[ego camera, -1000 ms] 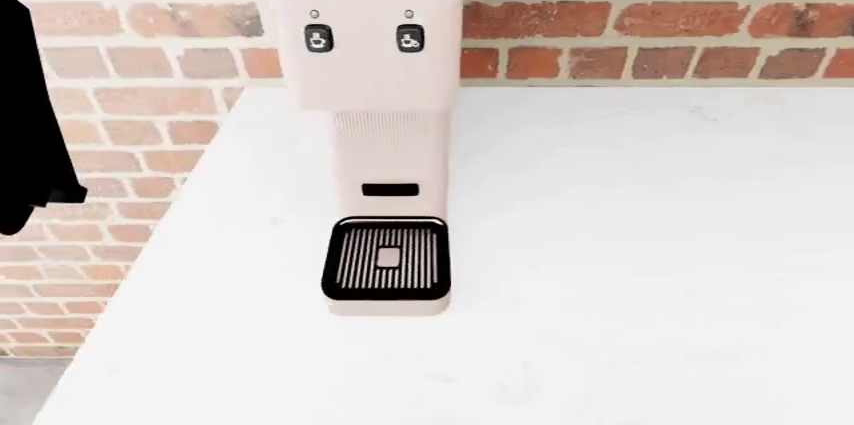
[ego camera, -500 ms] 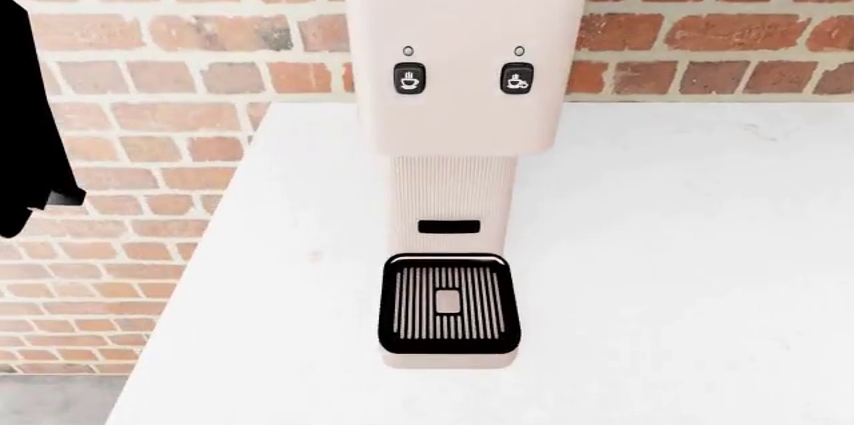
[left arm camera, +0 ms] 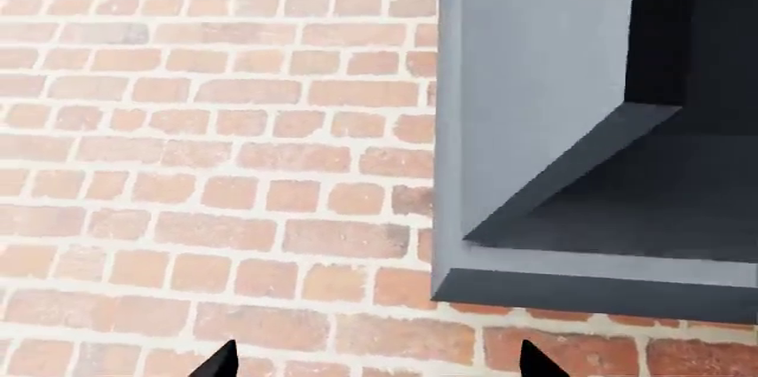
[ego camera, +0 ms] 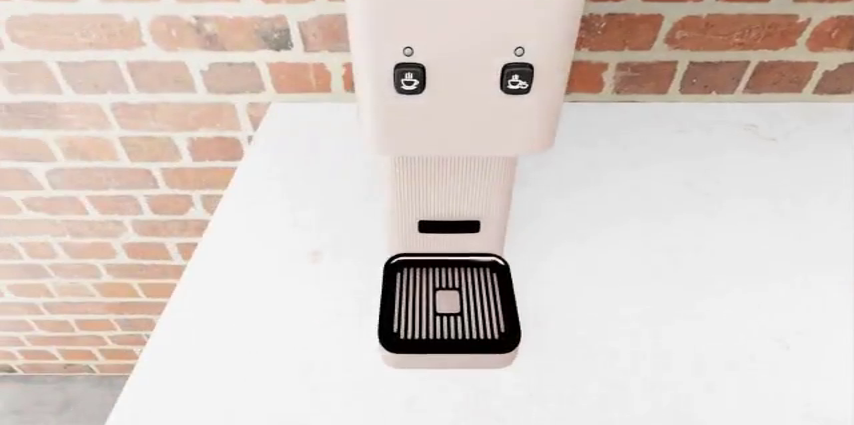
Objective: Pick and place the shaker into the drawer. Then close the cabinet.
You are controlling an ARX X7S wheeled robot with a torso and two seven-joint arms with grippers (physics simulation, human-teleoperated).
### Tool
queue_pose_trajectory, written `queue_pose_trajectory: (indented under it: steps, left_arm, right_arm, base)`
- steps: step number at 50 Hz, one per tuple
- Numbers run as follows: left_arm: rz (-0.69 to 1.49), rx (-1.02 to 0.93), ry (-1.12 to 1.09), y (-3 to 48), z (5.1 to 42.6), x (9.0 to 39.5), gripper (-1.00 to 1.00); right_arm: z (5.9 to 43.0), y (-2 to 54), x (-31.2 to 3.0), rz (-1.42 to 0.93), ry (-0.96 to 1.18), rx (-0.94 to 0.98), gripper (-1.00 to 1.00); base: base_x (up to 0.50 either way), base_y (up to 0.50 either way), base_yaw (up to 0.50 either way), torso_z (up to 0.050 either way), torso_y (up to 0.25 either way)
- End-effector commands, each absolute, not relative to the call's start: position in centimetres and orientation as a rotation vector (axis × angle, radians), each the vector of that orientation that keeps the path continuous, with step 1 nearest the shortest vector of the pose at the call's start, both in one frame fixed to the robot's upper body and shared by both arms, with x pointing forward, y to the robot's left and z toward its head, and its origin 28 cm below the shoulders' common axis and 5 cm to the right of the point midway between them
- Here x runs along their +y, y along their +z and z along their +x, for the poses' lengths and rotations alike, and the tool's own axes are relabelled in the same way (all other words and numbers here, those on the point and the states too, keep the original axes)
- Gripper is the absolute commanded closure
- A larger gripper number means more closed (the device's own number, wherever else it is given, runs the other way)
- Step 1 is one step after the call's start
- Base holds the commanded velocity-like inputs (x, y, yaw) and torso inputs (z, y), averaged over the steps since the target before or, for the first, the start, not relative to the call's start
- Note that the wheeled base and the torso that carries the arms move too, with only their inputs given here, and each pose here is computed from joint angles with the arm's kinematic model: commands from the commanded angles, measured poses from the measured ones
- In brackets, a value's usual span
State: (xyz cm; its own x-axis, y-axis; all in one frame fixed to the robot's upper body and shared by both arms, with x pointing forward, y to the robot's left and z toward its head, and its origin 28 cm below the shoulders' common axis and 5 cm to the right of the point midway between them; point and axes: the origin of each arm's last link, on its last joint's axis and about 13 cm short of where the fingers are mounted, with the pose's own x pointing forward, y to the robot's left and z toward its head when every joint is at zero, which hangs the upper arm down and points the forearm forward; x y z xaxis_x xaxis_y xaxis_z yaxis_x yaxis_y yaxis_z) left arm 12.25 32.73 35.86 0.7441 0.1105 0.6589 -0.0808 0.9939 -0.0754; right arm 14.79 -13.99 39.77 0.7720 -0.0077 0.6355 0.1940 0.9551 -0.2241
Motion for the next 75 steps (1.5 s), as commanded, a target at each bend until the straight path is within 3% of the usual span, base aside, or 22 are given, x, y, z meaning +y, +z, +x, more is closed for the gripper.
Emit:
queue_pose_trajectory:
  steps: [1,2,4,7,9,11,12,20,29,37,45,54,65,75]
  left_arm:
    - [0.059,-0.999,0.188,44.4,8.6,35.1,-1.00]
    - [0.002,-0.899,0.278,43.0,11.4,36.8,-1.00]
    - [0.217,-0.973,0.075,42.9,13.3,34.8,-1.00]
    - [0.223,-0.897,-0.115,48.0,16.3,32.4,-1.00]
    - [0.136,-0.888,0.025,52.6,13.8,31.7,-1.00]
    - [0.153,-1.102,-0.004,56.5,8.7,30.8,-1.00]
    - [0.161,-1.119,-0.035,57.3,8.7,30.2,-1.00]
    - [0.145,-1.137,-0.310,58.9,10.0,26.2,-1.00]
    - [0.206,-1.058,-0.598,59.9,11.8,22.3,-1.00]
    - [0.297,-0.920,-0.534,61.9,16.7,20.4,-1.00]
    - [0.390,-0.684,-0.296,61.1,27.0,21.0,-1.00]
    - [0.497,-0.244,-0.034,51.2,36.3,24.5,-1.00]
    - [0.499,0.050,0.229,44.9,38.0,30.1,-1.00]
    - [0.468,0.100,0.310,44.4,37.5,31.9,-1.00]
  right_arm:
    - [15.1,40.1,-14.3,-0.276,-0.131,-0.672,-1.00]
    - [15.1,40.1,-14.4,-0.274,-0.136,-0.669,-1.00]
    - [15.2,40.0,-14.7,-0.270,-0.149,-0.662,-1.00]
    - [15.1,40.0,-15.2,-0.264,-0.169,-0.658,-1.00]
    - [15.0,39.8,-15.5,-0.259,-0.180,-0.657,-1.00]
    - [14.9,39.7,-15.8,-0.252,-0.189,-0.656,-1.00]
    - [14.9,39.6,-15.9,-0.248,-0.192,-0.656,-1.00]
    - [14.4,38.9,-16.4,-0.217,-0.209,-0.657,-1.00]
    - [12.4,38.4,-18.2,-0.171,-0.373,-0.663,-1.00]
    - [10.2,38.8,-18.1,-0.181,-0.384,-0.687,-1.00]
    - [8.9,39.3,-17.8,-0.192,-0.381,-0.693,-1.00]
    - [7.7,38.9,-18.1,-0.222,-0.401,-0.655,-1.00]
    - [8.1,38.7,-17.9,-0.235,-0.395,-0.634,-1.00]
    - [8.1,38.8,-17.6,-0.238,-0.385,-0.638,-1.00]
  base:
    - [0.00,0.00,0.00,0.000,0.000]
    - [0.00,0.00,0.00,0.000,0.000]
    - [0.00,0.00,0.00,0.000,0.000]
    - [0.00,0.00,0.00,0.000,0.000]
    - [0.00,0.00,0.00,0.000,0.000]
    - [0.00,0.00,0.00,0.000,0.000]
    - [0.00,0.00,0.00,0.000,0.000]
    - [0.00,0.00,0.00,0.009,0.000]
    - [0.00,0.00,0.00,0.000,0.000]
    - [0.00,0.00,0.00,0.000,0.000]
    - [0.00,0.00,0.00,0.001,0.000]
    - [0.00,0.00,0.00,0.001,0.000]
    - [0.00,0.00,0.00,0.000,0.000]
    - [0.00,0.00,0.00,0.000,0.000]
